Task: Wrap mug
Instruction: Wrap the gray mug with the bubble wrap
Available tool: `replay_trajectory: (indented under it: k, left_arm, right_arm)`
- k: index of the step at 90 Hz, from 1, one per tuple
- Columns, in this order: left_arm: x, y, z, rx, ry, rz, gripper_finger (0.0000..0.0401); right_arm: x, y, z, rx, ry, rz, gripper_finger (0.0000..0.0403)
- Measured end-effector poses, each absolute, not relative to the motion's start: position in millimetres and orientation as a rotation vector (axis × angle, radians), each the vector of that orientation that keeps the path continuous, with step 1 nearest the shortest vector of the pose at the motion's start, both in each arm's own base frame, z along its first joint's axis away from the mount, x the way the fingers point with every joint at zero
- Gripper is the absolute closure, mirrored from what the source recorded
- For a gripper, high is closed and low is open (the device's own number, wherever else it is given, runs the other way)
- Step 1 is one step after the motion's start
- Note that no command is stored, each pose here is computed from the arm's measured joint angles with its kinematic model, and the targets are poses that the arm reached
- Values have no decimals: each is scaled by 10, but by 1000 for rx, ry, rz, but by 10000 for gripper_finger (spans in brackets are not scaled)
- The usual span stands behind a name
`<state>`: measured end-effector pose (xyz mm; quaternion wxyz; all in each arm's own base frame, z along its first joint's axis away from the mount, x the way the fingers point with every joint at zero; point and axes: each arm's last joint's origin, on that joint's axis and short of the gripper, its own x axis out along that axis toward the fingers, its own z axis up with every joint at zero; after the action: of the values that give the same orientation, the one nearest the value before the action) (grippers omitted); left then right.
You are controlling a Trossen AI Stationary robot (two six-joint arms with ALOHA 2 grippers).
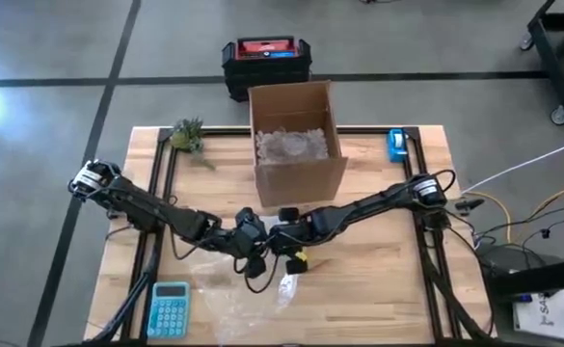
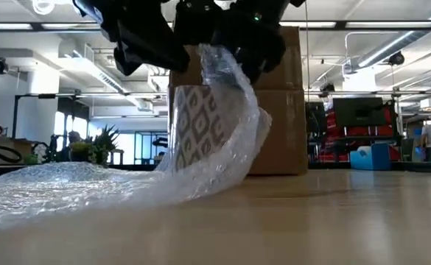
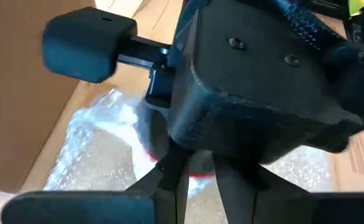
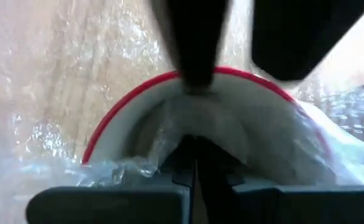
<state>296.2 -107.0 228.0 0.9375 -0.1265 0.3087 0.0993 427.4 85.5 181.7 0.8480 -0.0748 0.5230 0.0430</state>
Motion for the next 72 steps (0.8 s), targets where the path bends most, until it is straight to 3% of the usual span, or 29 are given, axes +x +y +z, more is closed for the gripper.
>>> replay_trajectory:
  k: [30,38,47,72]
  left_arm:
    - [3007,-1076,2102,-230,684,227,342]
    - [3010,-1076,2103,-232,679,226,342]
    - [3005,-1073,2094,-230,685,228,342]
    - [2985,-1071,2085,-228,697,233,342]
  right_arm:
    - [4186,827,2358,-163,1056,92,400]
    - [4175,851,2417,-128,1038,169,400]
    - [4180,883,2358,-88,1056,245,400]
    - [4314,774,1862,-107,1172,186,400]
